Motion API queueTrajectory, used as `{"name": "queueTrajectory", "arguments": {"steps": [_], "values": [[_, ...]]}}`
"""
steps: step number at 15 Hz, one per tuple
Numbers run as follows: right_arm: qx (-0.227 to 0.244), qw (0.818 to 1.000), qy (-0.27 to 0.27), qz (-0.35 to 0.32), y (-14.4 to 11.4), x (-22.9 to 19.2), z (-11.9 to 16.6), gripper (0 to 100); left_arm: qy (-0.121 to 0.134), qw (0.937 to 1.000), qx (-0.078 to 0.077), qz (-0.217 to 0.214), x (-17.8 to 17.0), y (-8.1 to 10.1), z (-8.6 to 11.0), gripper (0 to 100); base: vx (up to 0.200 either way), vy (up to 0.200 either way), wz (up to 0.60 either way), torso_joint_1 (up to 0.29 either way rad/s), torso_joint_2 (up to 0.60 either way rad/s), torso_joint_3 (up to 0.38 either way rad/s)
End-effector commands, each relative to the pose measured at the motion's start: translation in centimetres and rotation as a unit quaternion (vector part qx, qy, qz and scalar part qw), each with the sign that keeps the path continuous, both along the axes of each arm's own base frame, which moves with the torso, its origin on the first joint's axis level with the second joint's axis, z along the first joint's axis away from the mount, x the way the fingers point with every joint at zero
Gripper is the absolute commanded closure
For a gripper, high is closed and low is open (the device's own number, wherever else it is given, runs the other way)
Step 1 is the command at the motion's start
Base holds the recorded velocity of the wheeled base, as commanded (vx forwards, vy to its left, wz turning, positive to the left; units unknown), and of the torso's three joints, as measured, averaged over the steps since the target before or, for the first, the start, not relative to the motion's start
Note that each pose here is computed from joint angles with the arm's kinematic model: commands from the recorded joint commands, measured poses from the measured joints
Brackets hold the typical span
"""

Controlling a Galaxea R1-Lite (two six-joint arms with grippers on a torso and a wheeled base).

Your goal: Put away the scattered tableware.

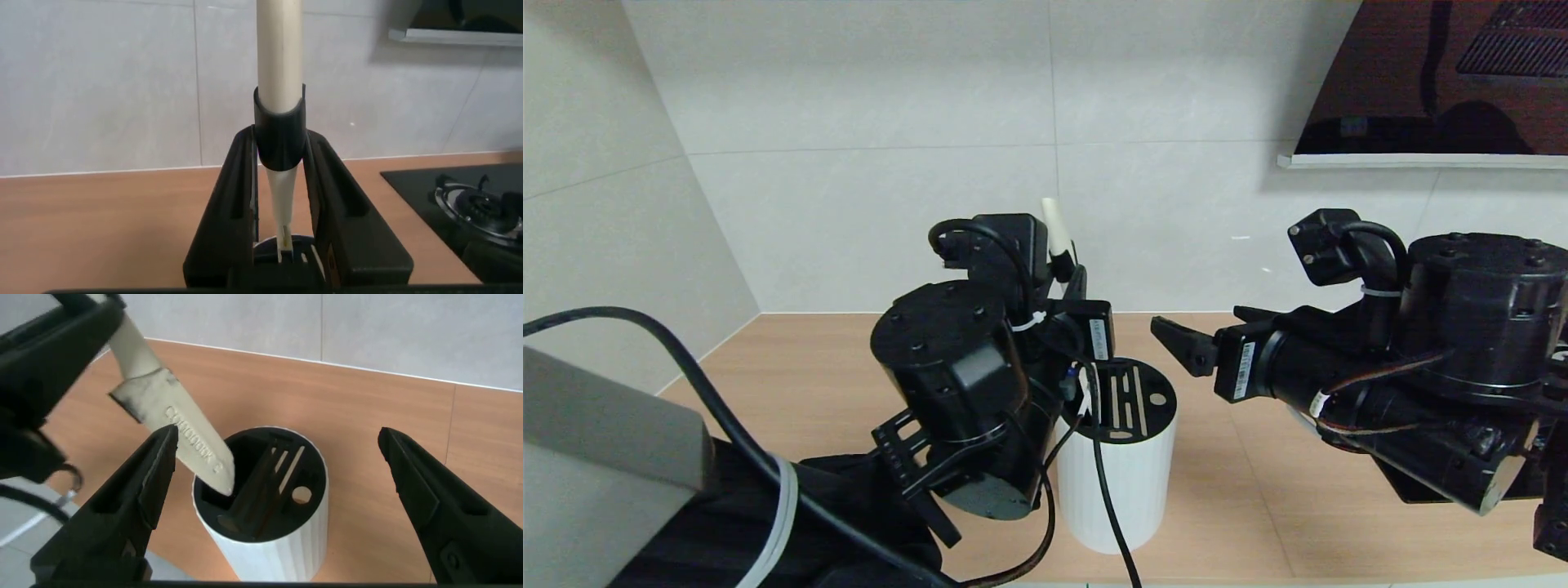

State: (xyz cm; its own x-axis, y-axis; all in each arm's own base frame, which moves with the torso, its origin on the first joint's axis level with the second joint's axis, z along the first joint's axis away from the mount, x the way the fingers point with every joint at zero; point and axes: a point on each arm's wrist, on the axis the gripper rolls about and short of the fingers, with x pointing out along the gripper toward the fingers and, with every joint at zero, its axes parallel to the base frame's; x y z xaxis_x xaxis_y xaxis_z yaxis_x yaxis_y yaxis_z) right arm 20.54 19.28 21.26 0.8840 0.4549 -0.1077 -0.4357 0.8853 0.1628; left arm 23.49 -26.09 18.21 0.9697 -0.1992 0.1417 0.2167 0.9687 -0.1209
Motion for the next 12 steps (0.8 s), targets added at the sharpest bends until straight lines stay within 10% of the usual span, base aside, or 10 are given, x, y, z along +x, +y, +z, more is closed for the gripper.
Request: {"name": "queueTrajectory", "arguments": {"steps": [1,12], "values": [[0.000,1.000,0.000,0.000,0.0,0.0,0.0,0,0.009,0.9999,0.005,0.000,0.4,-0.4,-1.1,100,0.000,0.000,0.00,0.000,0.00,0.000],[-0.001,1.000,0.001,0.000,0.1,0.0,-0.1,0,0.052,0.9982,0.031,-0.003,1.4,-1.7,-5.6,100,0.000,0.000,0.00,0.000,0.00,0.000]]}}
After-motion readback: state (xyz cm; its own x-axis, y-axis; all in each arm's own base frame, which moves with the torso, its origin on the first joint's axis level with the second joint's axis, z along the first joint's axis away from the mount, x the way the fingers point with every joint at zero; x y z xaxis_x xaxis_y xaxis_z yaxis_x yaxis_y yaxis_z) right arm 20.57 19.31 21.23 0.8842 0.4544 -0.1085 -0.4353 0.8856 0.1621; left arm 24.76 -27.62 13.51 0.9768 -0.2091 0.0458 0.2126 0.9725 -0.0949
